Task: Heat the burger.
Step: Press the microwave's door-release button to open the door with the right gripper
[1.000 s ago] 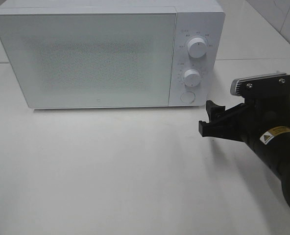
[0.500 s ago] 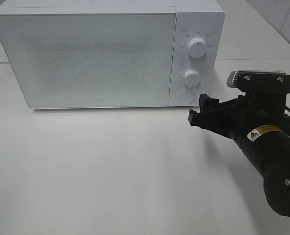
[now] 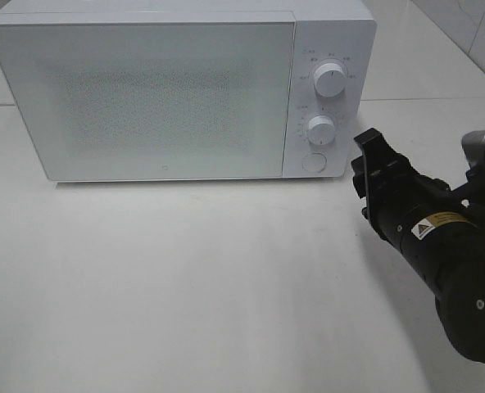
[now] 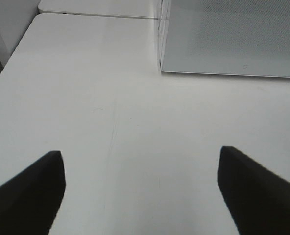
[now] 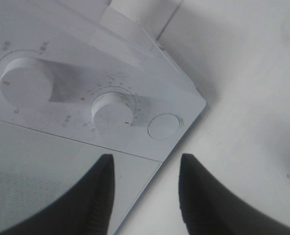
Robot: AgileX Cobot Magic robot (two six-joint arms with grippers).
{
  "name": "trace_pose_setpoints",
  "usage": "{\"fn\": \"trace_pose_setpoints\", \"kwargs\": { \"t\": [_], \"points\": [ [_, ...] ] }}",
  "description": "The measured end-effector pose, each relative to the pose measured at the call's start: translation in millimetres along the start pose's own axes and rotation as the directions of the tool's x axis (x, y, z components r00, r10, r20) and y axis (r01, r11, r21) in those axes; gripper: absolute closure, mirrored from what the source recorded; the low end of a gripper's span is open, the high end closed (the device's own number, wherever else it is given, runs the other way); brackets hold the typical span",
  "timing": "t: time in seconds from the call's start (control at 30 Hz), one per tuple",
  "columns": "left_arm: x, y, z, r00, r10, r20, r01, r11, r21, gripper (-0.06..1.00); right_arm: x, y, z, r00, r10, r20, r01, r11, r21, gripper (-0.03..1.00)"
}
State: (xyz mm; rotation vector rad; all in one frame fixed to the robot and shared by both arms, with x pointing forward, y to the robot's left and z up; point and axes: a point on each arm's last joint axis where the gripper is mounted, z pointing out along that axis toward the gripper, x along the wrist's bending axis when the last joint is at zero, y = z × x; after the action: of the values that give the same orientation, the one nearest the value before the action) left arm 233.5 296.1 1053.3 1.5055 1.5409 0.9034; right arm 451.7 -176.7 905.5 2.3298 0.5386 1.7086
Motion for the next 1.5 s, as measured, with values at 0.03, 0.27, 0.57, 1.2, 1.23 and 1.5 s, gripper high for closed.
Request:
{"fn": "trace_pose_setpoints", "kwargs": {
  "t": [0.03,0.27,0.57,1.2,1.23,1.5],
  "points": [
    [0.0,0.0,0.0,1.000,0.000,0.000,0.000,1.000,0.000,0.17,-2.3,-1.5,0.0,0.991,0.134,0.027,-0.135,0.991,0.013,0.62],
    [0.0,0.0,0.0,1.000,0.000,0.000,0.000,1.000,0.000,0.17,-6.2,-4.4,-0.2,0.928,0.363,0.083,-0.366,0.931,0.019,0.75],
    [0.0,0.0,0.0,1.000,0.000,0.000,0.000,1.000,0.000,0.17,-4.3,-7.3,2.1,0.891,0.441,0.104,-0.445,0.895,0.020,0.96],
    [0.0,0.0,0.0,1.000,0.000,0.000,0.000,1.000,0.000,0.17,-2.7,-19.5,66.5,0.897,0.430,0.101,-0.432,0.902,-0.004,0.96],
    [0.0,0.0,0.0,1.000,0.000,0.000,0.000,1.000,0.000,0.17,-2.7,-19.5,66.5,0.897,0.430,0.101,-0.432,0.902,-0.004,0.96],
    [0.0,0.0,0.0,1.000,0.000,0.000,0.000,1.000,0.000,0.17,-6.3,-21.7,95.1,0.898,0.430,0.099,-0.430,0.903,-0.016,0.96]
  ]
}}
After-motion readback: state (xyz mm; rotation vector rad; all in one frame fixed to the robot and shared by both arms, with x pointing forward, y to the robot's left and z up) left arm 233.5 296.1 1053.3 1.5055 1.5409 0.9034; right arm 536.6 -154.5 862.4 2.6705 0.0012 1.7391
